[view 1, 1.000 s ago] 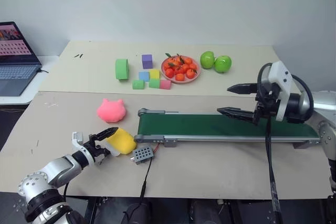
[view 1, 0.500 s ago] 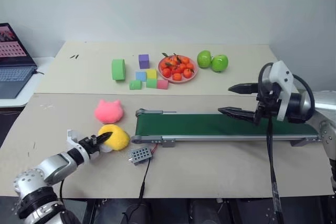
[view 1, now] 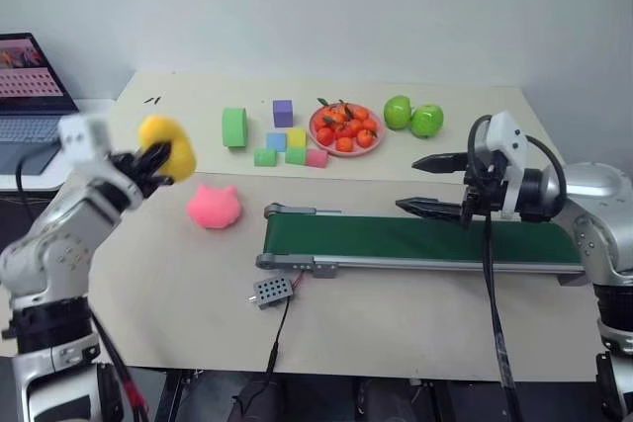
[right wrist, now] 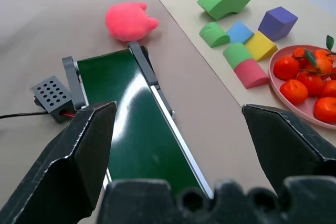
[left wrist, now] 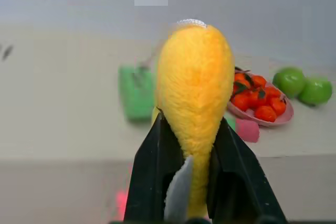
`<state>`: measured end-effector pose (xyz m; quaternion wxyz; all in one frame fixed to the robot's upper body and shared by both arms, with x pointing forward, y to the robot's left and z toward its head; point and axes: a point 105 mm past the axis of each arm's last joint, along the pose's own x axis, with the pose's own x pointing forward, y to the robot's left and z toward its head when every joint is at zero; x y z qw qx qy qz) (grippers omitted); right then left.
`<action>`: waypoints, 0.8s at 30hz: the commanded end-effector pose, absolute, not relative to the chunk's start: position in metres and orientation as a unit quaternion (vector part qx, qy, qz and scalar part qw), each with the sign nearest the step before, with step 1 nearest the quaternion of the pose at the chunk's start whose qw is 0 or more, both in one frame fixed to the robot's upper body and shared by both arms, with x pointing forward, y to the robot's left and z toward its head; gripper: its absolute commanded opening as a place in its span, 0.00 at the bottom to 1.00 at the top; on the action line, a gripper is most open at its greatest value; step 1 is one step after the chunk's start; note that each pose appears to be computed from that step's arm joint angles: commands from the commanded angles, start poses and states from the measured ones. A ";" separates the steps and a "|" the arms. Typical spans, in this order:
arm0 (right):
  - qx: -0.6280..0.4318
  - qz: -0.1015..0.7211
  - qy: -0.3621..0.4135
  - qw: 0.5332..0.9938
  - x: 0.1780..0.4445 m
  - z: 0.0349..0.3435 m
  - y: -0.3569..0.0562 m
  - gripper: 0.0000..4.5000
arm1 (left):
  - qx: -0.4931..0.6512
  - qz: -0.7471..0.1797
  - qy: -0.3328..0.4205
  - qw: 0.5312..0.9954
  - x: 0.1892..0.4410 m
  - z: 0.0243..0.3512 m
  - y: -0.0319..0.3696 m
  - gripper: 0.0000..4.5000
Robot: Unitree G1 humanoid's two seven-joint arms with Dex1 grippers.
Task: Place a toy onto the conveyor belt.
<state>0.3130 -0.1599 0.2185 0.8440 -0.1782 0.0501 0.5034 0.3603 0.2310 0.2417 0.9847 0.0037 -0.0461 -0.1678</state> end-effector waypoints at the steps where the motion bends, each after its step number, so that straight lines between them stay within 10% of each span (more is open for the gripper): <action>1: -0.196 0.505 0.023 0.840 0.312 0.231 -0.158 1.00 | 0.173 -0.230 -0.107 0.952 0.359 0.276 0.182 0.11; 12: -0.197 0.486 0.022 0.851 0.309 0.231 -0.166 1.00 | 0.633 -0.385 -0.271 0.615 0.321 0.221 0.098 0.11; 24: -0.194 0.468 0.021 0.862 0.303 0.231 -0.170 1.00 | 0.655 -0.443 -0.270 0.549 0.319 0.155 0.097 0.11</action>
